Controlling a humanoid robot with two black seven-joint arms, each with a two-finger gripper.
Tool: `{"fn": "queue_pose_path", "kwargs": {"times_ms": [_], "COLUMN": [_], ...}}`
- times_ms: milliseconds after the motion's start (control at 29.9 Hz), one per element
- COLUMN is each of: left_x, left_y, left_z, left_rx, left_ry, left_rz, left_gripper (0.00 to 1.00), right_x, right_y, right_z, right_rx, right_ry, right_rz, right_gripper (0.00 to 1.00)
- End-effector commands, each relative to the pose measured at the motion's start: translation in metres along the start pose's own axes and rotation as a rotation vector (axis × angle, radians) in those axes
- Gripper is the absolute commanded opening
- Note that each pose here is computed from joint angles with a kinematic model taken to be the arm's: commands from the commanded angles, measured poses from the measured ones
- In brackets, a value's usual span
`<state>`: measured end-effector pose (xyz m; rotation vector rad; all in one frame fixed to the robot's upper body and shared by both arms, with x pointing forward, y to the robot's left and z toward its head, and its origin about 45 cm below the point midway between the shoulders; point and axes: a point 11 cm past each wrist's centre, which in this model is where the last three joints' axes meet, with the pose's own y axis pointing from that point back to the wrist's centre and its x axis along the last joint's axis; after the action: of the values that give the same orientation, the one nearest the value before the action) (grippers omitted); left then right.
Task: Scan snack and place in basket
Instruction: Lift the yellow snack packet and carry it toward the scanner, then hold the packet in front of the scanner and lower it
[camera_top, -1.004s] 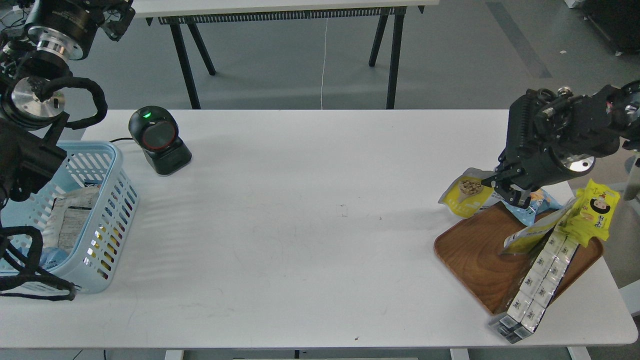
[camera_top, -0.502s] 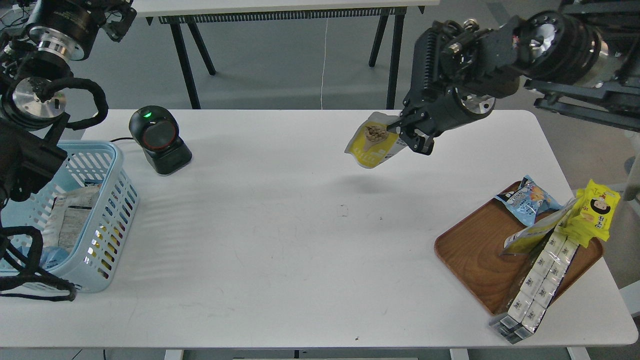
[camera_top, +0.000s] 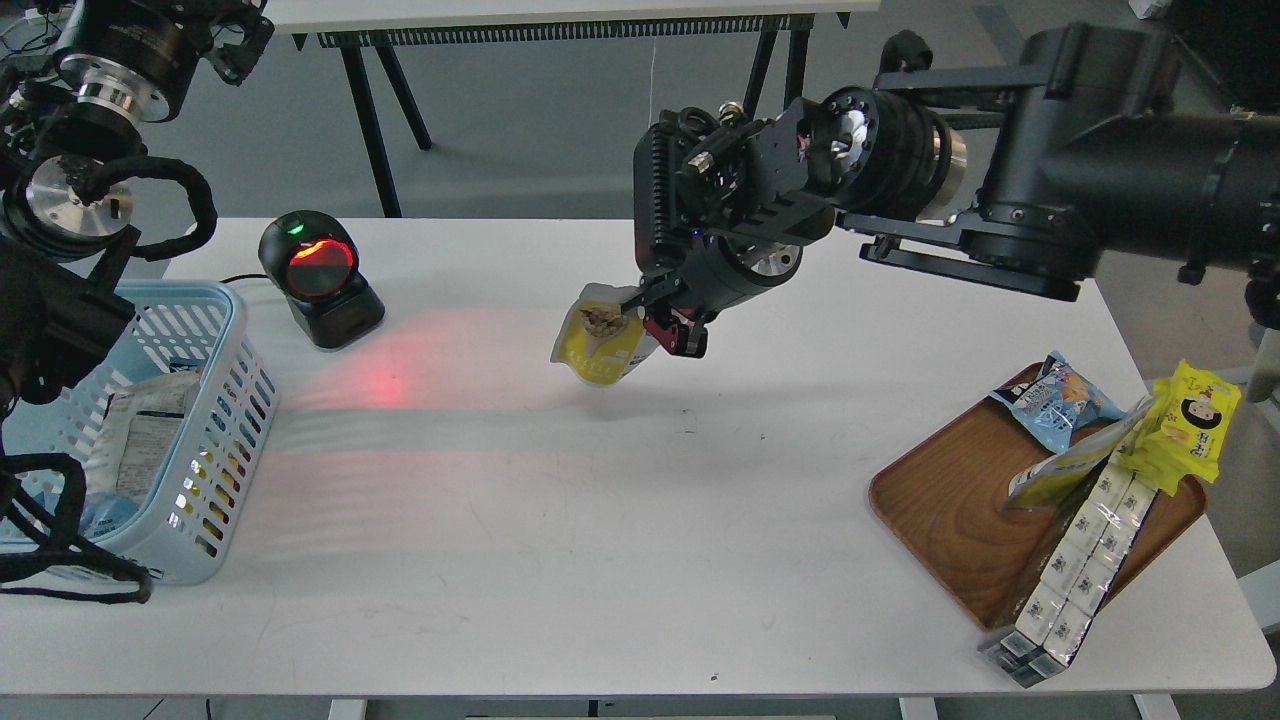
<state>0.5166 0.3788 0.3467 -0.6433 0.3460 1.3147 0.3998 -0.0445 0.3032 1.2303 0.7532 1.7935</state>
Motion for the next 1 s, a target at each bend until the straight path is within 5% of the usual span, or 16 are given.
{"fn": "queue_pose_path", "kwargs": {"times_ms": [0,971], "left_x": [0.0,0.001], "left_y": [0.0,0.001], "left_z": [0.0,0.003], "left_rx": [0.003,-0.006], "left_ry": [-0.001,0.001], "left_rz": [0.0,0.002], "left_gripper": [1.0,1.0], "right_x": [0.007,-0.009], "right_y": [-0.021,-0.053], "right_z": [-0.012,-0.017], "right_rx": [0.032,0.038], "right_ry": [0.0,-0.063], "right_rz": [0.006,-0.017], "right_gripper": [0.0,0.06]}}
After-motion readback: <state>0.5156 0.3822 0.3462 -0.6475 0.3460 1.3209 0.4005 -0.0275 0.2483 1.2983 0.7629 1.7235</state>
